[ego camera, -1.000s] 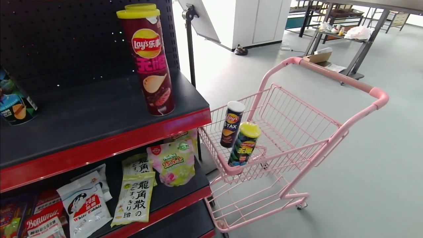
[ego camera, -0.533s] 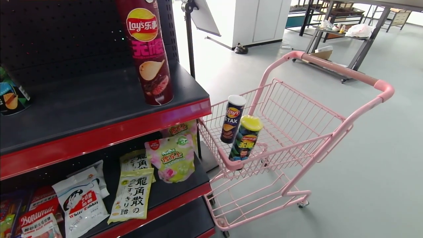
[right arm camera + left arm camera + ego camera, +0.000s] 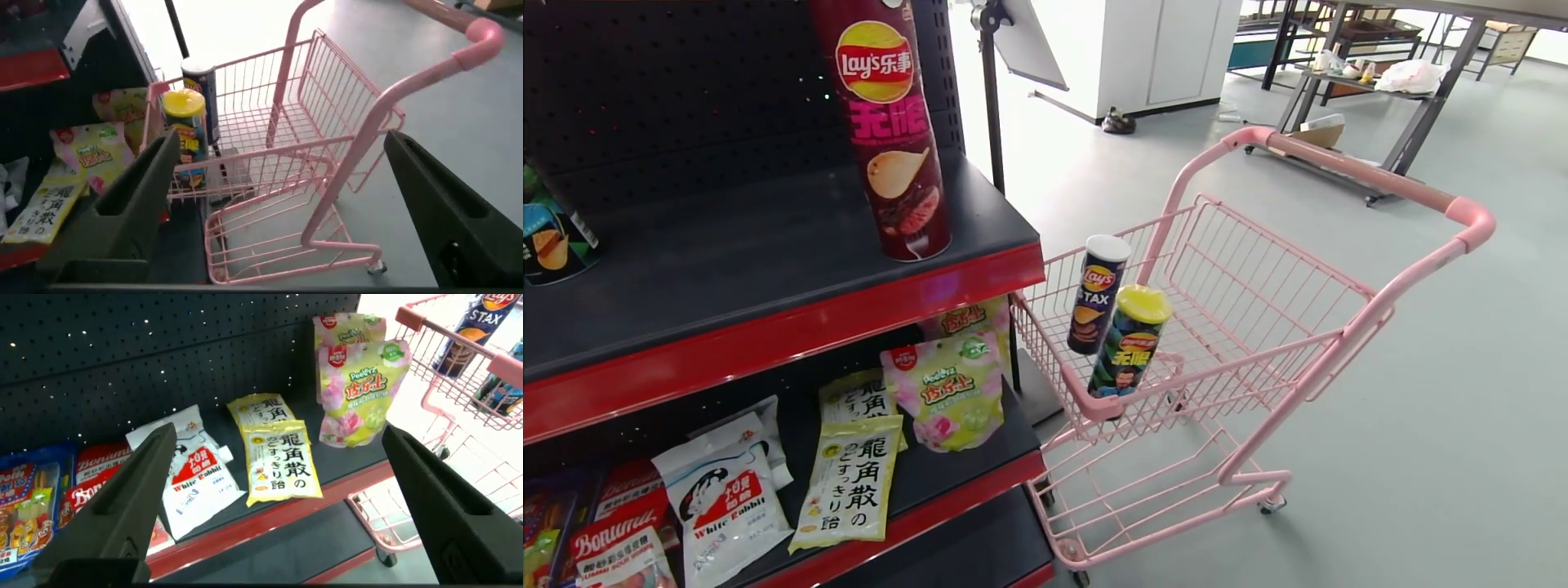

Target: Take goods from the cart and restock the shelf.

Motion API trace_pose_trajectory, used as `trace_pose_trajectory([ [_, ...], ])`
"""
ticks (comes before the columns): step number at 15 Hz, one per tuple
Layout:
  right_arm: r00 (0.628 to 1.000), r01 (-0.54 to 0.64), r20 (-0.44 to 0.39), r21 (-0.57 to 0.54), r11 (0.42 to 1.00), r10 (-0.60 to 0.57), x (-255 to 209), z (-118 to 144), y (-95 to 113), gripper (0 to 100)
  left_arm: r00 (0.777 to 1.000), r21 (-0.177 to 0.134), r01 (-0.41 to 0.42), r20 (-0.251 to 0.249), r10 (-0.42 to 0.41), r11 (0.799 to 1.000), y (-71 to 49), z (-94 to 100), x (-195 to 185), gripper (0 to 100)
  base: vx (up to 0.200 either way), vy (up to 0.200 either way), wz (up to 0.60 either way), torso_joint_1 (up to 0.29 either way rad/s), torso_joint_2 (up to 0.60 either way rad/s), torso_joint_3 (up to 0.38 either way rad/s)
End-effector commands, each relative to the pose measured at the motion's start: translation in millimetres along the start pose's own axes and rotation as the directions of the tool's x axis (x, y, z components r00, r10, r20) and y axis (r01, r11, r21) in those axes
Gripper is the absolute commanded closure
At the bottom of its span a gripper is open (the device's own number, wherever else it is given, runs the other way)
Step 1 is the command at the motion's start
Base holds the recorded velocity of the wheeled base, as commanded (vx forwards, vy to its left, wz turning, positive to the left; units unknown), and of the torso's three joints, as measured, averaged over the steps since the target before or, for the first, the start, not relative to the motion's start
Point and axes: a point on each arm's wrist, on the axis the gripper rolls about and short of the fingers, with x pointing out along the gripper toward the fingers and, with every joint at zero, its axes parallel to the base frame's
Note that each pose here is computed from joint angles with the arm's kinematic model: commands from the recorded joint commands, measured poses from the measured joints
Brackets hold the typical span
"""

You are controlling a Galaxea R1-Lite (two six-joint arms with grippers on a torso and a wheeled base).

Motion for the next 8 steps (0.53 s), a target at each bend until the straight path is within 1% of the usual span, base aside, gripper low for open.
trace_pose_trajectory([
  [1, 0.970, -0.153, -0.183, 0.051, 0.987, 0.159, 185.4, -22.8, 16.0, 0, 1.000, 0.000, 0.000, -0.001, 0.000, 1.000, 0.0, 0.0, 0.1, 0, 0.000, 0.000, 0.00, 0.000, 0.00, 0.000],
  [3, 0.940, -0.191, -0.275, 0.069, 0.979, 0.203, 205.0, -47.8, 29.6, 0, 1.000, 0.000, 0.000, -0.001, 0.000, 1.000, 0.0, 0.0, 0.1, 0, 0.000, 0.000, 0.00, 0.000, 0.00, 0.000],
  [4, 0.921, -0.220, -0.314, 0.074, 0.973, 0.232, 211.1, -59.2, 39.6, 0, 1.000, 0.000, 0.000, -0.002, 0.000, 1.000, 0.0, -0.1, 0.1, 0, 0.000, 0.000, 0.00, 0.000, 0.00, 0.000],
  [6, 0.889, -0.261, -0.369, 0.079, 0.962, 0.271, 216.9, -75.8, 56.0, 0, 1.000, 0.000, 0.000, -0.002, 0.000, 1.000, 0.0, -0.1, 0.1, 0, 0.000, 0.000, 0.00, 0.000, 0.00, 0.000],
  [7, 0.874, -0.287, -0.385, 0.082, 0.954, 0.296, 218.5, -81.0, 64.9, 0, 1.000, 0.000, 0.000, -0.002, 0.000, 1.000, 0.0, -0.1, 0.1, 0, 0.000, 0.000, 0.00, 0.000, 0.00, 0.000],
  [8, 0.867, -0.300, -0.392, 0.083, 0.950, 0.308, 219.6, -83.4, 69.1, 0, 1.000, 0.000, 0.000, -0.002, 0.000, 1.000, 0.0, -0.1, 0.1, 0, 0.000, 0.000, 0.00, 0.000, 0.00, 0.000],
])
